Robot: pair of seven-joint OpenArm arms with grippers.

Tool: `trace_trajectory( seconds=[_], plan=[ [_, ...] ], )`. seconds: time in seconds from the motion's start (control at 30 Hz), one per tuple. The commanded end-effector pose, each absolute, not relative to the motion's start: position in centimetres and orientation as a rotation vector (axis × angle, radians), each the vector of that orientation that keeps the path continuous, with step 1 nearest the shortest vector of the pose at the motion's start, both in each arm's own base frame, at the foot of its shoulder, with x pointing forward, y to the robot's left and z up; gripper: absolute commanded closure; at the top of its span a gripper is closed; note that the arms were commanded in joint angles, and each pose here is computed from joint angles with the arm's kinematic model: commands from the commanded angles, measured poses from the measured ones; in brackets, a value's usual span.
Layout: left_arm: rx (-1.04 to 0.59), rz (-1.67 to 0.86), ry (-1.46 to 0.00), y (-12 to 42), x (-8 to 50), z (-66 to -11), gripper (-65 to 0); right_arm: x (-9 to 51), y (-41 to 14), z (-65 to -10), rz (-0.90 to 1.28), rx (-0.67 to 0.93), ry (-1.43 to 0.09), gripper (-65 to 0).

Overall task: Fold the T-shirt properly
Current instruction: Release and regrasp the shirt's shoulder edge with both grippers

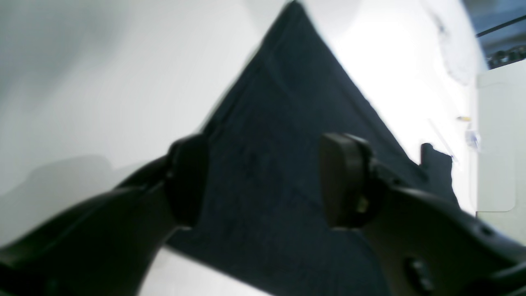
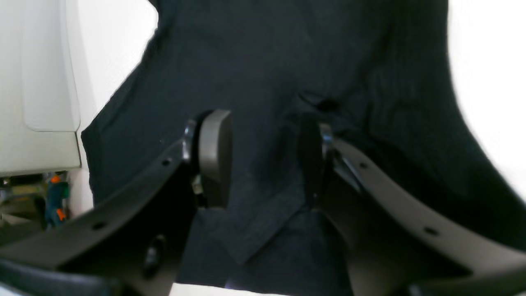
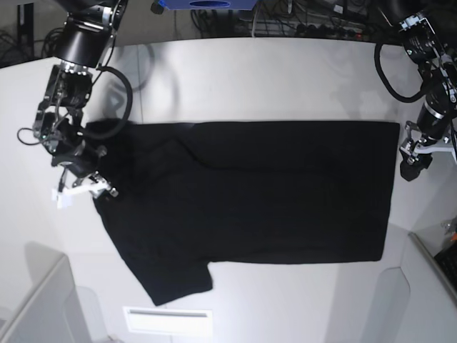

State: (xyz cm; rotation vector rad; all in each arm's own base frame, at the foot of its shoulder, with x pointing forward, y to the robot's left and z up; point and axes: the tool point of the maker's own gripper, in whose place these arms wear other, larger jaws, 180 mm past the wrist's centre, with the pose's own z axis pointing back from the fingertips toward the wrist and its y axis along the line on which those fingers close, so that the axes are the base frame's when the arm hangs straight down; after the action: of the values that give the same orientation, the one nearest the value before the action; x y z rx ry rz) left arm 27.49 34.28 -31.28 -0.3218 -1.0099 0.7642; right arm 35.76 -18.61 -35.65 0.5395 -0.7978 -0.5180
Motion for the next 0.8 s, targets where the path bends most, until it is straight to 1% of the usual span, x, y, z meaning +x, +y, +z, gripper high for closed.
trace_trajectory(
  seconds=[0.0, 0.1, 0.17, 0.27, 0.4, 0.53, 0.57, 0.67, 0.7, 0.77],
  plan=[
    [-0.309, 0.749, -1.053, 35.0, 27.7, -29.9, -45.3, 36.4, -19.1, -33.2, -0.498, 0.543, -0.878, -25.8],
    [-0.273, 0.796, -1.077, 36.9, 26.1, -29.4, -46.7, 34.7, -18.7, -31.6, -0.479, 0.531, -0.928, -25.8],
    [-0.224, 0.831, -1.054, 38.3, 23.7, -30.1, -46.7, 32.8, -19.4, -31.3, -0.509, 0.511, -0.947, -25.8],
    [-0.179, 0.84, -0.986, 38.9, 21.0, -31.8, -46.7, 29.3, -20.1, -32.7, -0.598, 0.488, -0.92, -26.3],
    [-0.172, 0.782, -0.91, 38.6, 18.4, -34.4, -46.2, 25.0, -21.5, -35.7, -0.751, 0.443, -0.854, -26.1],
    [-0.176, 0.803, -0.857, 38.8, 17.1, -36.3, -45.9, 22.5, -23.6, -37.9, -0.905, 0.4, -0.799, -26.6],
    [-0.176, 0.812, -0.847, 38.9, 16.9, -36.7, -45.7, 22.2, -23.7, -38.9, -0.939, 0.401, -0.765, -27.3],
    [-0.174, 0.823, -0.837, 39.1, 16.6, -37.1, -45.7, 21.7, -24.3, -41.0, -0.981, 0.391, -0.699, -33.5],
    [-0.174, 0.821, -0.839, 39.1, 16.7, -37.0, -45.7, 21.7, -24.6, -41.4, -0.994, 0.391, -0.69, -34.7],
    [-0.176, 0.821, -0.838, 39.0, 16.7, -37.0, -45.7, 21.5, -24.4, -42.6, -1.013, 0.398, -0.655, -35.1]
  ],
)
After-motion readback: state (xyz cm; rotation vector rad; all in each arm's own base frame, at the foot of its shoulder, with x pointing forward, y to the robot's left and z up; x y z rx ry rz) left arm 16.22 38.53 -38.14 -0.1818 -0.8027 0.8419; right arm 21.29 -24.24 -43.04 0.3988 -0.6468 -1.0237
